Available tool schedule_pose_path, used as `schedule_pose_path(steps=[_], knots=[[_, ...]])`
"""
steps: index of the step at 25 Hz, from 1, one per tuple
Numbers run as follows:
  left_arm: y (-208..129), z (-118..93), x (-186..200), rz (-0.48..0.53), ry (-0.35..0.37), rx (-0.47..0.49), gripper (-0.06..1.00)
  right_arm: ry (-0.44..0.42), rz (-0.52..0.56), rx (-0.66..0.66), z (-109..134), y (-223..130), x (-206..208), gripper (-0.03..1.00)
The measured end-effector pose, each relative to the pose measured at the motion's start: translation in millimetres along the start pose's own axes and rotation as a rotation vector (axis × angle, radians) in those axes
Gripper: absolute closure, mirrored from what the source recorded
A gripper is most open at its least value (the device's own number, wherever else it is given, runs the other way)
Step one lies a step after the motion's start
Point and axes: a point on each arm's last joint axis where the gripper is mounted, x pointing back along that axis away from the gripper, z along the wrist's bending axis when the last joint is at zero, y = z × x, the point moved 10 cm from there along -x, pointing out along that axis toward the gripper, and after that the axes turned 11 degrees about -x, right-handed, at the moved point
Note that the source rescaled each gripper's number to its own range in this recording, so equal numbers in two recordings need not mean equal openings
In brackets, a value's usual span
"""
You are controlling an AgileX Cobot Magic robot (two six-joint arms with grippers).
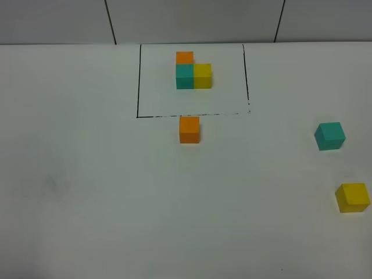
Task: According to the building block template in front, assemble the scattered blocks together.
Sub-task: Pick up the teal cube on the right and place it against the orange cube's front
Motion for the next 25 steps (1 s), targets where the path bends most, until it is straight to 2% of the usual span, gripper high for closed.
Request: schedule_pose_path(steps=[15,18,20,21,25], knots=[[-0.2,-0.1,0.0,0.001,0.0,0.001,0.14,0.023,0.0,-0.013,4.4,0.1,0.1,0.97],[-0.2,-0.1,0.0,0.001,0.0,0.001,0.14,0.021,0.014,-0.015,4.2,0.3,-2.3,0.92],[-0.2,-0.1,0.0,0.001,0.0,0.001,0.14,0.016,0.062,-0.021,3.6,0.4,-9.3,0.82],[-0.2,-0.1,0.0,0.001,0.0,0.001,0.14,0.012,0.092,-0.026,3.4,2.0,-14.7,0.74],[-0.4,-0.1,0.0,0.002,-0.001,0.001,0.14,-0.01,0.208,-0.055,0.8,18.8,-51.0,0.23]])
